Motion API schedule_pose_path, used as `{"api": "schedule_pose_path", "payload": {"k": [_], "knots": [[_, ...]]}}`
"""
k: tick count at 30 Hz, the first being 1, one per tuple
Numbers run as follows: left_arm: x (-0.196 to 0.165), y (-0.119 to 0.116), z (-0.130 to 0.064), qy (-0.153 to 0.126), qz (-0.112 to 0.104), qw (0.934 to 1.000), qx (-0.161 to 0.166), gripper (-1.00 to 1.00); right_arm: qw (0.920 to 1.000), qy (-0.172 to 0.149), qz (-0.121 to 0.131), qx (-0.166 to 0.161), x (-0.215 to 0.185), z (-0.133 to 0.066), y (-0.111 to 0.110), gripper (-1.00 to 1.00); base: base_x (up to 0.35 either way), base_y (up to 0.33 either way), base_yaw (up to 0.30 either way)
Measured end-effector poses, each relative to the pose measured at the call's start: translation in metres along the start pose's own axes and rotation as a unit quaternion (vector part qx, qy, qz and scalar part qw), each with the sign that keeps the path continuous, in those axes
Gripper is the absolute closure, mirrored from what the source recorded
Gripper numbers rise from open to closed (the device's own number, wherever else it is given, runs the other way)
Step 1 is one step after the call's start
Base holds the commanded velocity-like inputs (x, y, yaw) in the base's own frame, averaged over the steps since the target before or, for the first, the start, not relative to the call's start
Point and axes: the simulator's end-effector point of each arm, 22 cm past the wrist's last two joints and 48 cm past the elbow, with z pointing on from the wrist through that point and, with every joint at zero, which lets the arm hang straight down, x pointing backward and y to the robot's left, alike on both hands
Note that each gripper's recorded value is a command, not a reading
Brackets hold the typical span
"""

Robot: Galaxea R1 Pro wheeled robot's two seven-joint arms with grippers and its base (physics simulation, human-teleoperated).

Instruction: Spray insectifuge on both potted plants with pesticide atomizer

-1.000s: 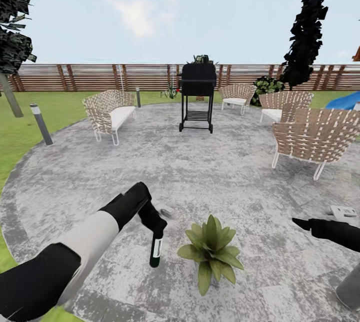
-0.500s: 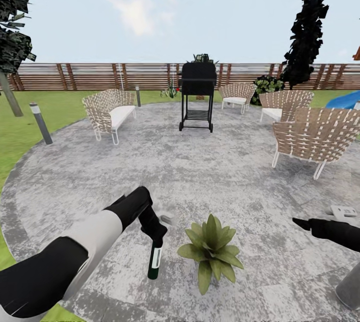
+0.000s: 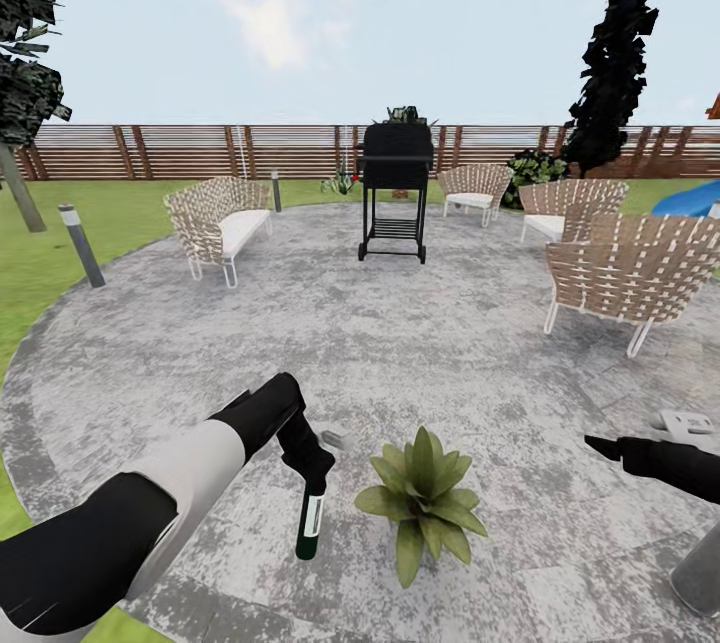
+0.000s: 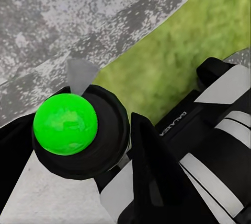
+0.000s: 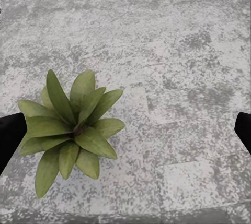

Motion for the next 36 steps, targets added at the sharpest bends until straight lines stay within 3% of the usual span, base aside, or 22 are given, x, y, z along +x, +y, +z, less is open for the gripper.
{"api": "schedule_pose_path", "payload": {"k": [20,36], "knots": [[0.0038,0.0029,0.0017,0.002,-0.003,1.0,0.0,1.0,1.0,0.003,-0.003,-0.001,0.0017,0.0007,0.0012,-1.0,0.011,0.008,-0.229],[0.0039,0.0019,0.0018,0.001,-0.006,1.0,0.003,1.0,1.0,0.003,-0.004,-0.003,0.0017,0.0013,0.0032,-1.0,0.224,0.175,-0.023]]}}
